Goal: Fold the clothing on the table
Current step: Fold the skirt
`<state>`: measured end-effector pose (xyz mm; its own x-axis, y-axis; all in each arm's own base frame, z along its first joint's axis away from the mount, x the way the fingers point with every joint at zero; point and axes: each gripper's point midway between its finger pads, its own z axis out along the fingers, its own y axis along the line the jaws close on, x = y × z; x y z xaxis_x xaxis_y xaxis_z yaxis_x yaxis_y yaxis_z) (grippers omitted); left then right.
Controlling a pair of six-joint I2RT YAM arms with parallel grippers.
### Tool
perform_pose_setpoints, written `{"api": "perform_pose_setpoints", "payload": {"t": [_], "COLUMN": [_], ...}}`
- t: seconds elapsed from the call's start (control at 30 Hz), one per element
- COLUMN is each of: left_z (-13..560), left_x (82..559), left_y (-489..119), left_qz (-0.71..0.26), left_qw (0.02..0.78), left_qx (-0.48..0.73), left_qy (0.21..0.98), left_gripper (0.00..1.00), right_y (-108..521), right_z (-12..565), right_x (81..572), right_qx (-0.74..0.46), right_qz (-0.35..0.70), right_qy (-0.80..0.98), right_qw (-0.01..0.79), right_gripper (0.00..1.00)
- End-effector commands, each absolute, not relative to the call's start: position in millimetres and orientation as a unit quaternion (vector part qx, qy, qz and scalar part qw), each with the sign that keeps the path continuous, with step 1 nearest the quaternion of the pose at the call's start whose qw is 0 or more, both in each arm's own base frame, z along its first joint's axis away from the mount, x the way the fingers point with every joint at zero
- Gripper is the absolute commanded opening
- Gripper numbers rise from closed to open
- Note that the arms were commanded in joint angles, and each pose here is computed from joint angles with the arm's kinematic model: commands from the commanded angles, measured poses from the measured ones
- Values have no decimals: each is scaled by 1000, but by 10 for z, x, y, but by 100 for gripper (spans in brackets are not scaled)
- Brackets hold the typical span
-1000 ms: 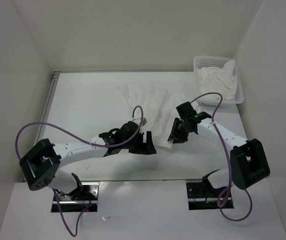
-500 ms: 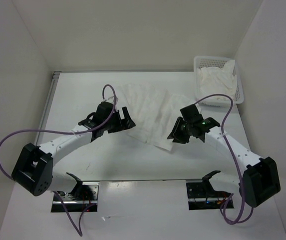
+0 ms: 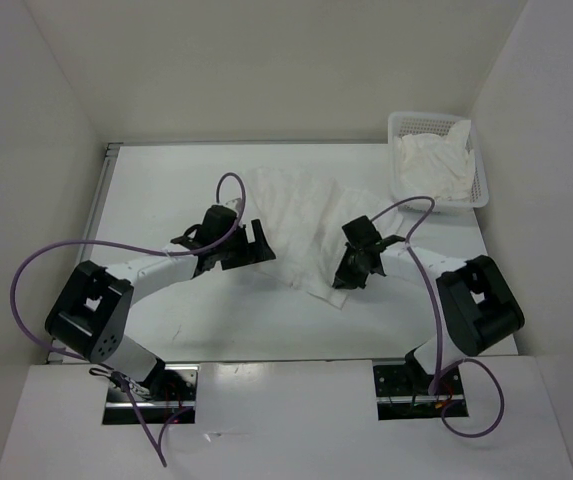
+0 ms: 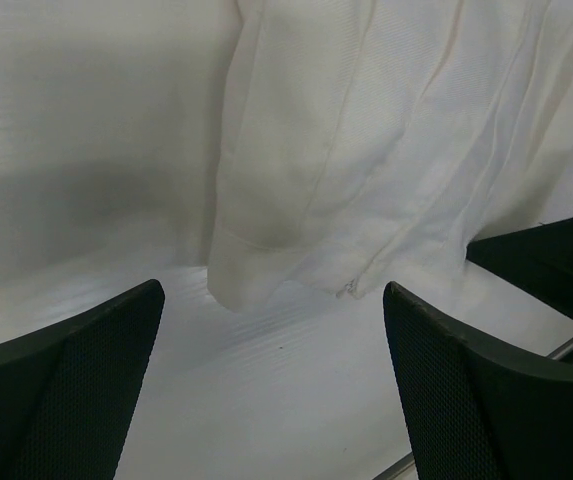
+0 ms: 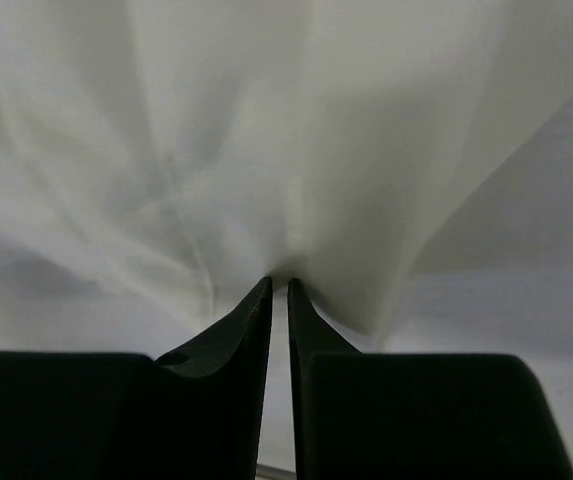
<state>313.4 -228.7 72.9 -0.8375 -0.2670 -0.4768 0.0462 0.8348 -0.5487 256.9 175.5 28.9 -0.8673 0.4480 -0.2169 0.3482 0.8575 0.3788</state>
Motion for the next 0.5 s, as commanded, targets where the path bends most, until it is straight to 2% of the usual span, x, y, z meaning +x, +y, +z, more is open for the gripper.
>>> {"api": "perform_pose_setpoints", "payload": {"t": [0.0,0.17,0.47], "left_z": [920,820,718], "left_x": [3211,3194,3151], "left_y": [-2353,-2300,-2293], "left_qz": [-304,-296,-292], "left_qw": [309,304,293], "left_qx": [-32,-32,-23], "left_qy": [901,905,910], "left_gripper": [97,97,98], "right_y": [1687,1622,1340], "right_z": [30,-124,222], "right_x": [2552,2375,2217], "right_qx": [224,246,306], "right_qz": [145,142,127], "right_qy": [951,950,927], "right_qw": [157,131,178], "right_gripper": [16,16,17]}}
